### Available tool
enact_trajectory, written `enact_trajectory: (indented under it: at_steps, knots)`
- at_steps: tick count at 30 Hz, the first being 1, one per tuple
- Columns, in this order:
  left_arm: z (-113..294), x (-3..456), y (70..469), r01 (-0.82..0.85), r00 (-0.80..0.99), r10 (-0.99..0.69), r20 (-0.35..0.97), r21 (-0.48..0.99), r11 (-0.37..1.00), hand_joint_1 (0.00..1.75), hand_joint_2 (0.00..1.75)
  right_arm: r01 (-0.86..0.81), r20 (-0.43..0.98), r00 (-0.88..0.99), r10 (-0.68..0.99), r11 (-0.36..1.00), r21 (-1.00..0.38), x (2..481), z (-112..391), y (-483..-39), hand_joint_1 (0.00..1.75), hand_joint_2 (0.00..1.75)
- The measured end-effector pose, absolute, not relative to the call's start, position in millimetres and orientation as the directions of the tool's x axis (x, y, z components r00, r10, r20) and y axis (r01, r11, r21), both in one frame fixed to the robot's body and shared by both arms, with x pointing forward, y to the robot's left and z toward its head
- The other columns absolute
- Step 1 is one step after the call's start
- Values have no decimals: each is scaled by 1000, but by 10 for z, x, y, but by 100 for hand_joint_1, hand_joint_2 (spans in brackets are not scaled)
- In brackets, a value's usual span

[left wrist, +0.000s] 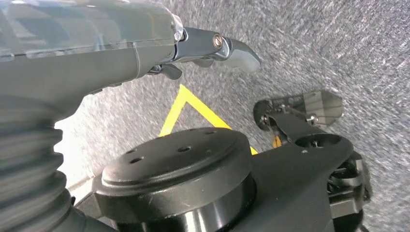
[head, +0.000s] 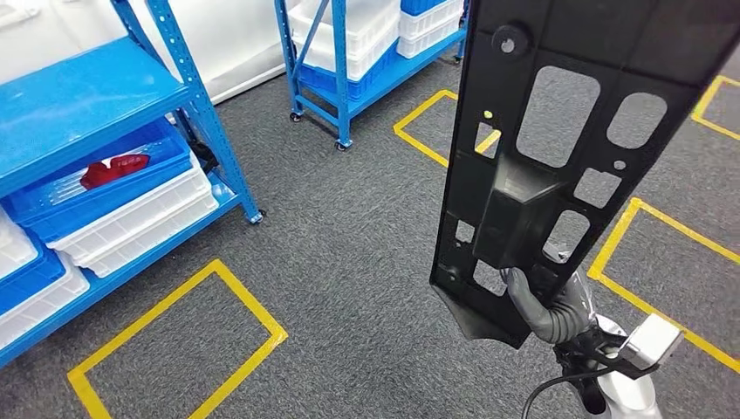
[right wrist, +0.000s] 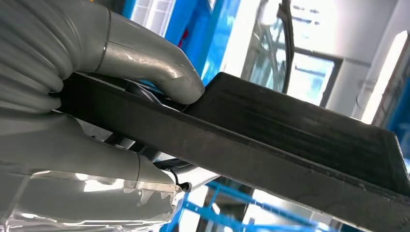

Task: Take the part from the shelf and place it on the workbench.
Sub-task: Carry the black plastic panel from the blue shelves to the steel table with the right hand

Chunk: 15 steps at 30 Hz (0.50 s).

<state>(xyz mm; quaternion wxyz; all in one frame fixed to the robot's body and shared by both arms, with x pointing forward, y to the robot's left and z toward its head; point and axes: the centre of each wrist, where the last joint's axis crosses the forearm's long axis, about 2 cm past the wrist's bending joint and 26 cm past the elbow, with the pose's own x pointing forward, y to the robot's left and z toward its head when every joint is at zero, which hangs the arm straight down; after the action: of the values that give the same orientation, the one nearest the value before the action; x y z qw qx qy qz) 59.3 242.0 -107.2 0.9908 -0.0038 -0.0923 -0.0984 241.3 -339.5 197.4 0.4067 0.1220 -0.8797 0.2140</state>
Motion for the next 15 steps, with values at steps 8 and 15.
enact_trajectory:
  at_steps: [8, 15]
  knots:
    - [-1067, 606, 2392, 195, 963, -192, 188, 5, 981, 0, 175, -383, 761, -637, -121, 907, -177, 2433, 1929, -3205, 175, 175]
    - [-1067, 606, 2393, 189, 964, -186, 189, 3, 982, 0, 175, -387, 756, -641, -131, 906, -171, 2445, 1942, -3187, 175, 175]
